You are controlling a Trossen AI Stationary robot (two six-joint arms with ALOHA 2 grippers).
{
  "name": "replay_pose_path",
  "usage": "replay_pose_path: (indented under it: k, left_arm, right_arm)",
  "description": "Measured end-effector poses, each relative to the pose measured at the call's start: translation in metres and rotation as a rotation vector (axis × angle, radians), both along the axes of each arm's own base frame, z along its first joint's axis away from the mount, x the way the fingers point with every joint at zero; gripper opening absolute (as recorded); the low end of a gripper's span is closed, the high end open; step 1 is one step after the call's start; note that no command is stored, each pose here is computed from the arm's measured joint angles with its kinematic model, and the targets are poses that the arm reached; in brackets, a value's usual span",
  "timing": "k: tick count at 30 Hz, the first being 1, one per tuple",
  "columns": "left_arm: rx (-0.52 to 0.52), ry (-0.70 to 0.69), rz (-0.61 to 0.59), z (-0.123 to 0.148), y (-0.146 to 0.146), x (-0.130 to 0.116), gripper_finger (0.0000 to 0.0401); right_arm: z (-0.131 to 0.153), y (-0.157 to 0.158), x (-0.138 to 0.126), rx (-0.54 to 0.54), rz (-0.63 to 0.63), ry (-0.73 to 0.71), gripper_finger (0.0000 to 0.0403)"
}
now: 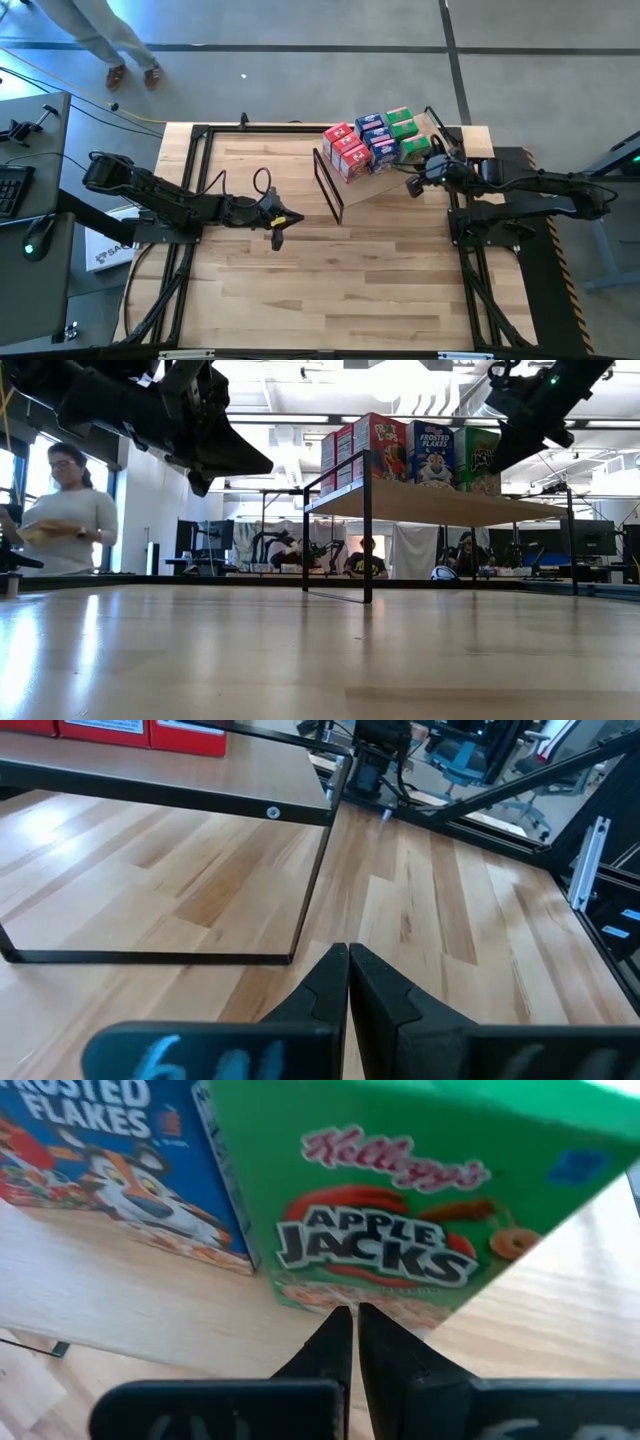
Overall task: Stack cereal on shelf
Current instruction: Return to Home Position
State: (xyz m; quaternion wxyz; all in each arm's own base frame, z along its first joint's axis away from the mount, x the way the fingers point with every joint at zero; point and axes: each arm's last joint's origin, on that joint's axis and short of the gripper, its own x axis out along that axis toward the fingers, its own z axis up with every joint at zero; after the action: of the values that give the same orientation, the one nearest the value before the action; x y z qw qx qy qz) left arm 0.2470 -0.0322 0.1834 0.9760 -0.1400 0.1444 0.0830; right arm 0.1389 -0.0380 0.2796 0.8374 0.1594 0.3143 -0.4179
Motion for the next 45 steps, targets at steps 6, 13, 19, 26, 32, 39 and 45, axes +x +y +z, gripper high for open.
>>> replay_pose_path:
  k: [6, 13, 19, 26, 32, 39, 45]
  left_arm:
    - [0.0, -0.001, 0.024, 0.0, 0.005, 0.001, 0.0005]
    - [-0.001, -0.001, 0.024, 0.0, 0.006, 0.001, 0.0005]
    - [0.0, -0.001, 0.025, 0.0, 0.007, 0.001, 0.0005]
    - [-0.006, -0.002, 0.03, 0.0, 0.008, 0.001, 0.0005]
    - [-0.007, -0.002, 0.03, 0.0, 0.008, 0.001, 0.0005]
    - [-0.007, -0.001, 0.03, 0.0, 0.008, 0.001, 0.0005]
    - [-0.008, -0.001, 0.03, 0.0, 0.008, 0.001, 0.0005]
  right_arm:
    - [0.004, -0.001, 0.004, -0.042, 0.049, -0.015, 0.0005]
    - [0.016, 0.002, -0.007, 0.031, 0.041, 0.038, 0.0005]
    - [0.011, 0.001, -0.015, 0.049, -0.095, 0.125, 0.0005]
    - [0.008, -0.003, 0.0, -0.004, -0.125, 0.133, 0.0004]
    - [0.006, -0.005, 0.01, 0.0, -0.107, 0.119, 0.0004]
    - [0.009, -0.005, 0.015, -0.026, -0.071, 0.096, 0.0004]
    - [0.012, -0.003, 0.009, 0.031, -0.044, 0.131, 0.0004]
